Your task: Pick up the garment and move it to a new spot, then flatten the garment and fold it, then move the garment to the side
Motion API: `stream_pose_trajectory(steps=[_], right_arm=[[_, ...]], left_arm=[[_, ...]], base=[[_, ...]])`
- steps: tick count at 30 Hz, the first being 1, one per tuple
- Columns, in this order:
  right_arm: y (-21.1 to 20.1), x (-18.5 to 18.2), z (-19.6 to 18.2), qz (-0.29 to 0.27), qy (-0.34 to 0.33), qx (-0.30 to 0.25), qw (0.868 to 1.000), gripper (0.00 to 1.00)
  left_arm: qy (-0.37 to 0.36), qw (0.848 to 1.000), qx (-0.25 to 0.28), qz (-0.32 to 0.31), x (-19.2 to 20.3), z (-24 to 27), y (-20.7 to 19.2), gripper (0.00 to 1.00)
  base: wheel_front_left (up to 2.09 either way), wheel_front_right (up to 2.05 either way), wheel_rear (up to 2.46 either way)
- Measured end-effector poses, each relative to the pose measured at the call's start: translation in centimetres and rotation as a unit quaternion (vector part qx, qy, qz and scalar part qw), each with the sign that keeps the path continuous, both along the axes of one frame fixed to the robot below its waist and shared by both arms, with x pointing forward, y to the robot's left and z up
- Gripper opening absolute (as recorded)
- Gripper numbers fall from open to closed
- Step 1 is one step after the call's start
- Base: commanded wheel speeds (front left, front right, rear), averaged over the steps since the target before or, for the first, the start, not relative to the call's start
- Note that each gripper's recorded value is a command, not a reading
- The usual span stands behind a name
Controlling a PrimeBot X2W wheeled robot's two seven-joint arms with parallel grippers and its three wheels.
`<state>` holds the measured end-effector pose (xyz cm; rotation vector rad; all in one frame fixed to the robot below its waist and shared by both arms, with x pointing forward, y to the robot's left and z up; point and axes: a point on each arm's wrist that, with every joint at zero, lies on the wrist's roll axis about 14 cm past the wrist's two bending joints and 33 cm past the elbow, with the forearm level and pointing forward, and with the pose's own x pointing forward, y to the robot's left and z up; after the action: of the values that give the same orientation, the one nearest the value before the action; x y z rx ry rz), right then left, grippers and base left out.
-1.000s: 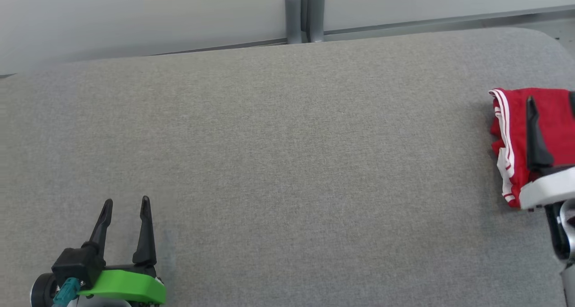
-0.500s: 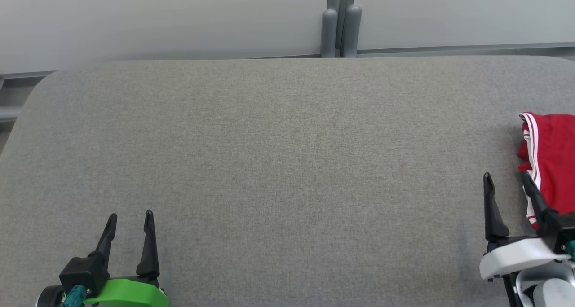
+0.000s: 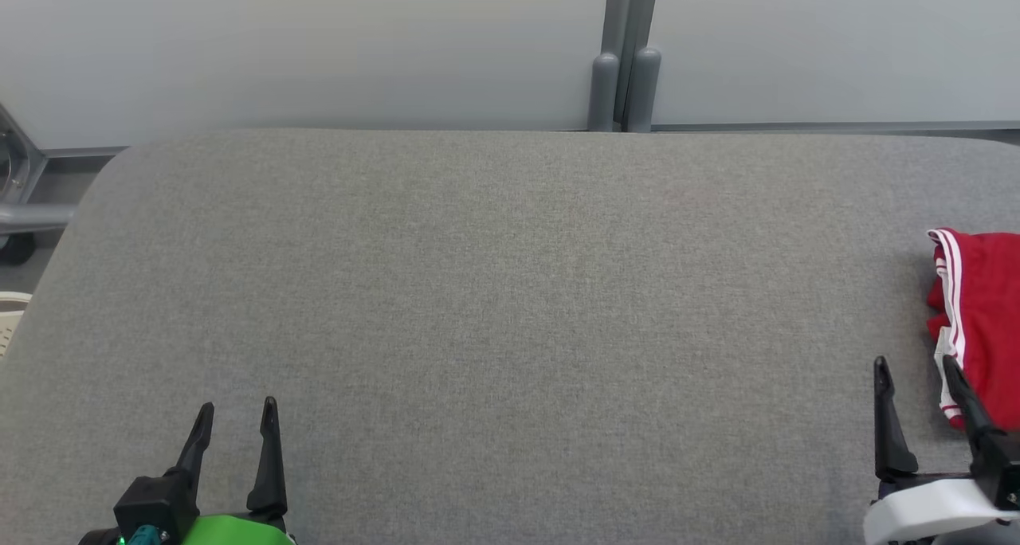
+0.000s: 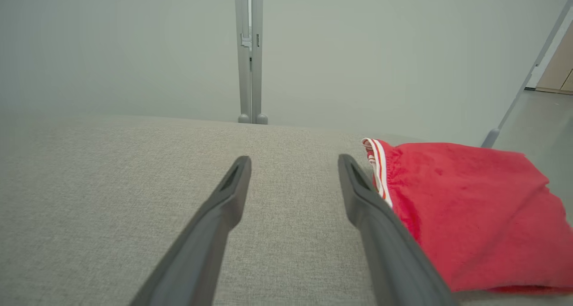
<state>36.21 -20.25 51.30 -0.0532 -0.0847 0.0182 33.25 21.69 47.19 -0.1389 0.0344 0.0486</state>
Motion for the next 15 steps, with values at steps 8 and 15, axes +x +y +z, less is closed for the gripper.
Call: stream_pose_trajectory(steps=[8, 15], right_arm=[[-3.0, -1.5, -0.6, -0.042, 0.013, -0.034, 0.998, 1.00], [-3.0, -1.9, -0.7, -0.043, 0.014, -0.033, 0.998, 1.00]], left_arm=[[-0.011, 1.000, 0.000, -0.008, -0.6, 0.6, -0.5, 1.00], [-0.014, 1.000, -0.001, -0.021, -0.2, 0.8, -1.3, 1.00]], base=[[0.00, 0.00, 0.00], [0.00, 0.00, 0.00]])
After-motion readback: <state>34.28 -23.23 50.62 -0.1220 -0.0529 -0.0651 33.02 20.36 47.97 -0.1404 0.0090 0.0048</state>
